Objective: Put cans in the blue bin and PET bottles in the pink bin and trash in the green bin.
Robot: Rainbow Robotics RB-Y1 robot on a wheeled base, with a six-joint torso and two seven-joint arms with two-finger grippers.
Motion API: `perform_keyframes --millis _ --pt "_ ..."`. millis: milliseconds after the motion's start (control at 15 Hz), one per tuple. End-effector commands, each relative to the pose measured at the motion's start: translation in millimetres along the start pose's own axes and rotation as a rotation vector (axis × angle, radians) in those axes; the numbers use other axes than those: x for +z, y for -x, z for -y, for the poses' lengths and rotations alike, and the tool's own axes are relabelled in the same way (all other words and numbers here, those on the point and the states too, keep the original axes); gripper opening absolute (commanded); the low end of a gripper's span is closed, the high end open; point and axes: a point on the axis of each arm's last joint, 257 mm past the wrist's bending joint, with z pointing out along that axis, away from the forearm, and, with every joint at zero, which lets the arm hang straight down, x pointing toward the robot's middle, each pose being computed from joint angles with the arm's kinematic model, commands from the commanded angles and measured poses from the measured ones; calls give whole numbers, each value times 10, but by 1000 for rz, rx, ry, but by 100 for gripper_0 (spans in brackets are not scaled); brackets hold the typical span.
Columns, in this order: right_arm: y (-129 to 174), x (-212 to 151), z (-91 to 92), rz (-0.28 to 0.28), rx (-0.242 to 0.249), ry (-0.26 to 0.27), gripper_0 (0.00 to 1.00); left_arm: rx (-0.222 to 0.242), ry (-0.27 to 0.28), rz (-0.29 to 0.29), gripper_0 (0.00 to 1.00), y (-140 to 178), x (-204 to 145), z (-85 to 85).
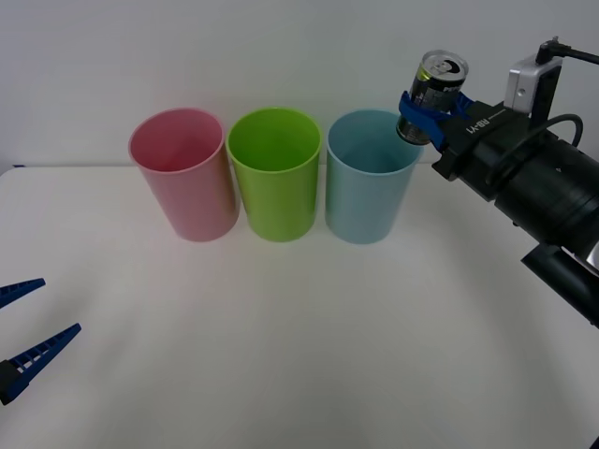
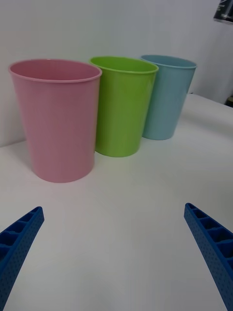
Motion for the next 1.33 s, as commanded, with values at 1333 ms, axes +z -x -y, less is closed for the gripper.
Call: perform_keyframes --millis 1333 --pt "-945 954 333 -237 13 -59 0 0 0 0 100 0 0 0"
